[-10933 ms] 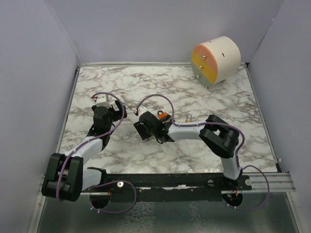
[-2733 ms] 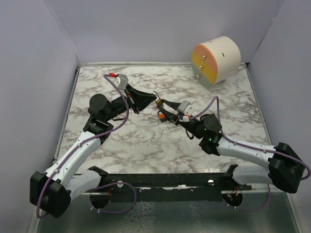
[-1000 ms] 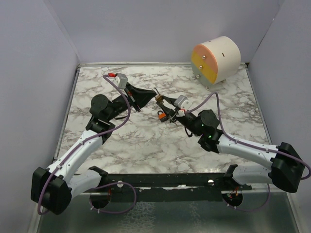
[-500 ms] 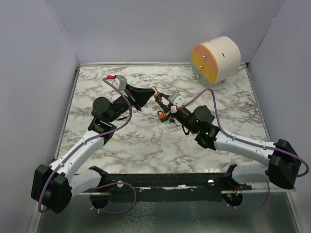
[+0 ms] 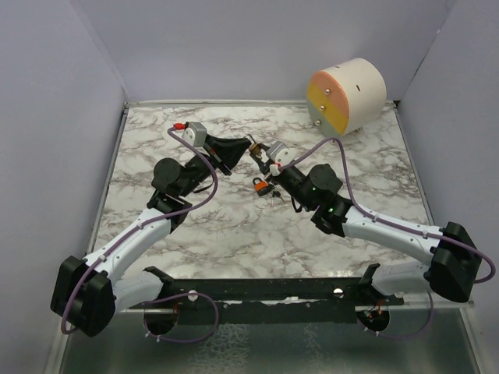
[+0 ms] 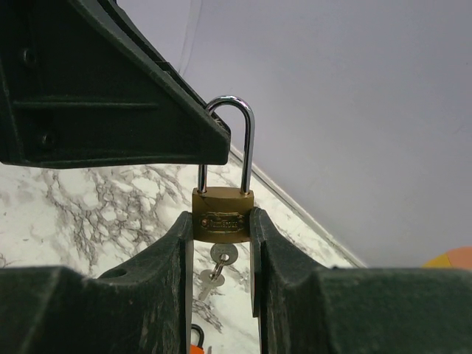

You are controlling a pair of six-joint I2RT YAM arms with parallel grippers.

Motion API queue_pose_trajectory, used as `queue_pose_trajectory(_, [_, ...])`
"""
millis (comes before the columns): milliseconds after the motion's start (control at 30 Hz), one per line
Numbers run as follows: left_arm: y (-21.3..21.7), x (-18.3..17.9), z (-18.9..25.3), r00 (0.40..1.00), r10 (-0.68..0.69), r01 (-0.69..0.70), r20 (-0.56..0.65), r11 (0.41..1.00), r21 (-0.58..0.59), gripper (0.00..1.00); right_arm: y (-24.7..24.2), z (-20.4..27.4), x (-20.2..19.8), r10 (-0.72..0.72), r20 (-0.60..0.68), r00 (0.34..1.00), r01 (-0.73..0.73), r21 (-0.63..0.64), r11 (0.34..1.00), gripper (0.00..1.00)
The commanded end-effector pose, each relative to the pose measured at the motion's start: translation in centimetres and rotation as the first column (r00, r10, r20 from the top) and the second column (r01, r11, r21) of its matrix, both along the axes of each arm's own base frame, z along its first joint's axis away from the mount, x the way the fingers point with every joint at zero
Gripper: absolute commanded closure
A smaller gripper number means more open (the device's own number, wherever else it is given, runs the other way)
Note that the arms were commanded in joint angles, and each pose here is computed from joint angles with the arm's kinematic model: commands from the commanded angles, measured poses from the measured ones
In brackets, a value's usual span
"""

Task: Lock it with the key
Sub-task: Lock the lock.

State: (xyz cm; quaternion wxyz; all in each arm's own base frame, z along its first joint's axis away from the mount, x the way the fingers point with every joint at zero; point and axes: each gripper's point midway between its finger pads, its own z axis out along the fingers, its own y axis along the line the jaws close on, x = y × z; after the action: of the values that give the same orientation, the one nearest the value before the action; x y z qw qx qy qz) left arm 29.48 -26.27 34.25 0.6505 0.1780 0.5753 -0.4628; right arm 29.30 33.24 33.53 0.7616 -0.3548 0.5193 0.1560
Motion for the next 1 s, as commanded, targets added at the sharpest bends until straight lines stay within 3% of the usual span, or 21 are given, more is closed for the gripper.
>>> queue_pose_trajectory(0, [-2.4,-3.3,-13.1,0.923,-0.114,0.202,-0.369,0.957,0.208,1.00,-1.0,16.8,-5.9,0.103,0.363,0.926,-0.239,0.353,0.905,0.99])
queue_pose_trajectory(233, [-1.5,-2.0,-9.7,0.962,-0.036,0.095,-0.271,0.973,0.209,1.00,-0.6,13.3,-5.9,0.147,0.288,0.946,-0.235,0.301,0.924,0.99])
queue_pose_trajectory(467, [0.5,0.5,-3.5,0.988,0.119,-0.093,-0.103,0.969,0.230,1.00,0.0,6.9,-3.9,0.126,0.084,0.988,-0.144,0.252,0.957,0.59])
queue_pose_trajectory(567, [1.6,1.3,-1.9,0.981,0.182,-0.163,-0.060,0.958,0.237,1.00,0.2,4.5,-2.2,0.064,-0.033,0.997,-0.055,0.233,0.971,0.49])
queue_pose_trajectory(867, [5.8,2.7,0.2,0.945,0.328,-0.317,-0.005,0.918,0.238,1.00,-0.2,-1.7,0.4,-0.019,-0.232,0.973,0.052,0.141,0.989,0.45])
queue_pose_trajectory(967, [6.0,2.6,-0.2,0.948,0.318,-0.305,-0.015,0.920,0.245,1.00,-2.9,-3.1,2.7,0.006,-0.336,0.942,0.061,0.188,0.980,0.52])
